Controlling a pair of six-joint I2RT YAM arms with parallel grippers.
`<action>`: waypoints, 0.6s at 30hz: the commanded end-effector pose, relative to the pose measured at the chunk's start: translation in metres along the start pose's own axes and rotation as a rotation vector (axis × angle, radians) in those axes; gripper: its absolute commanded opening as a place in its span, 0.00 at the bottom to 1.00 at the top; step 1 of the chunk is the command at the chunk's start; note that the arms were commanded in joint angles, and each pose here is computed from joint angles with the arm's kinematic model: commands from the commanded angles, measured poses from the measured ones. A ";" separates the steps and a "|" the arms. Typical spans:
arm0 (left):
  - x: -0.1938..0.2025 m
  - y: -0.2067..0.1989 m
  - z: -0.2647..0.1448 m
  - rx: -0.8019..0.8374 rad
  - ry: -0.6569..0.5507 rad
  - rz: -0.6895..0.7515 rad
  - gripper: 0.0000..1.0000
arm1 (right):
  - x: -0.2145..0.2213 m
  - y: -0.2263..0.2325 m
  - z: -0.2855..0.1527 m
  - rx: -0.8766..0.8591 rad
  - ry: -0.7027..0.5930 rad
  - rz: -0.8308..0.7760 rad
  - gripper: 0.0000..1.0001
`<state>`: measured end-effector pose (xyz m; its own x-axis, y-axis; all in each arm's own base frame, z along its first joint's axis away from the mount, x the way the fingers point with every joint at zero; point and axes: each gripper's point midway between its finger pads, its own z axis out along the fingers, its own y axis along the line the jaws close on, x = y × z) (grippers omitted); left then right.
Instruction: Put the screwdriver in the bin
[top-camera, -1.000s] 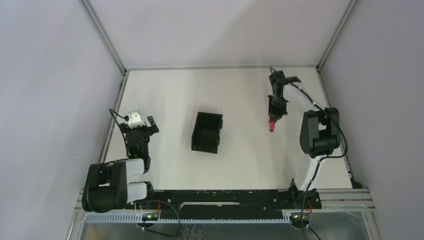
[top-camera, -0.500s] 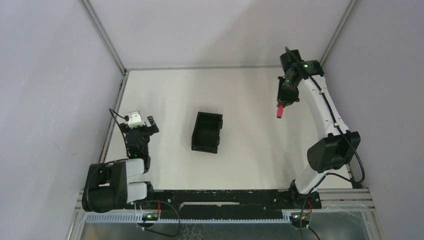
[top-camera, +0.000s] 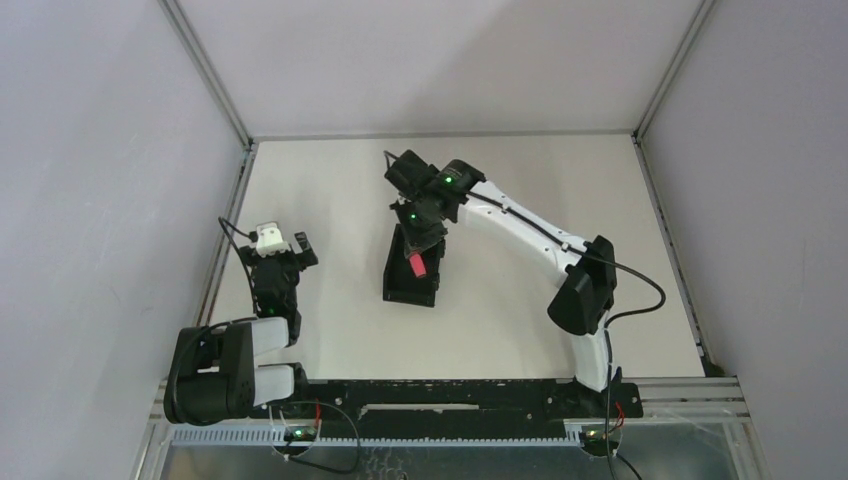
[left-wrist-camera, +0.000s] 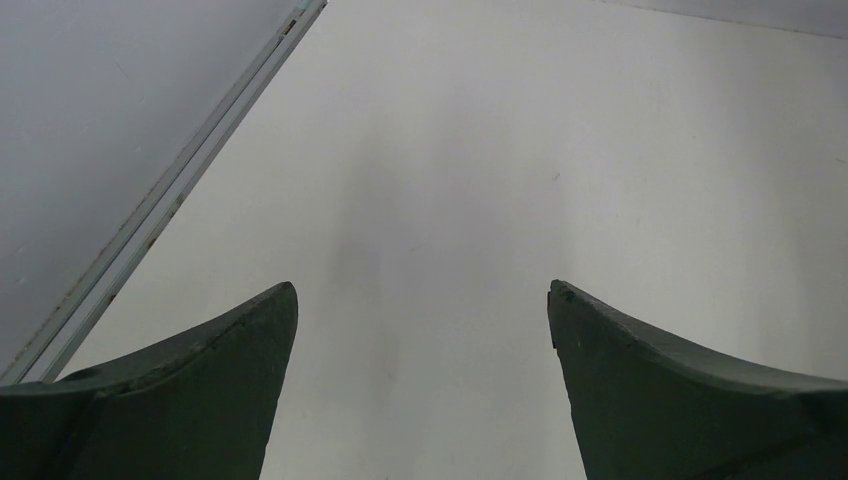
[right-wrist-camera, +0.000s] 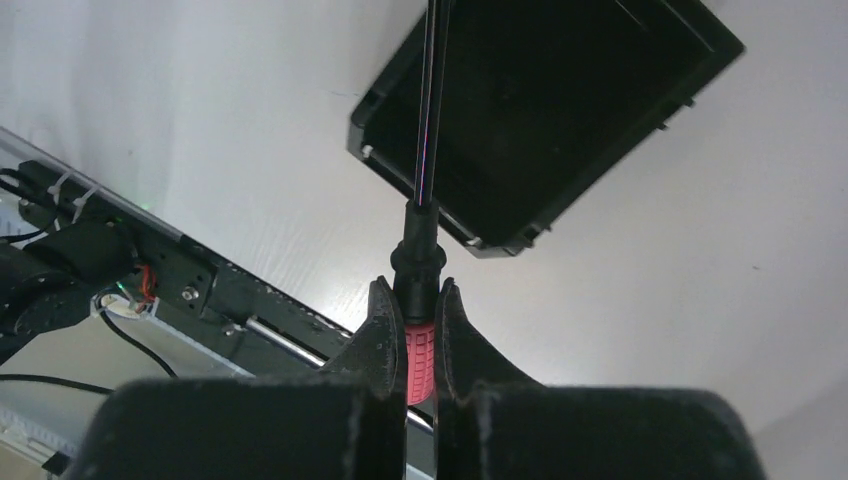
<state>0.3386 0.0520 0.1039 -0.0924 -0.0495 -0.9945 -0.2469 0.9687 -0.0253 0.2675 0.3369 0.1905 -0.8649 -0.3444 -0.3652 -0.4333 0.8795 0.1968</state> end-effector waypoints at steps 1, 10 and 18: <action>-0.032 -0.004 0.011 0.006 -0.090 0.001 1.00 | -0.024 0.020 -0.016 -0.049 -0.106 0.002 0.00; -0.033 -0.005 0.012 0.006 -0.090 0.001 1.00 | 0.000 0.018 0.068 -0.045 -0.048 -0.022 0.00; -0.033 -0.005 0.012 0.006 -0.091 0.001 1.00 | 0.012 -0.009 0.115 0.074 -0.041 0.023 0.10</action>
<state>0.3386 0.0520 0.1039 -0.0924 -0.0495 -0.9945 -0.2469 0.9687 -0.0253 0.2708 0.3540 0.0797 -0.8705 -0.3787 -0.3143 -0.4366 0.8890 0.1382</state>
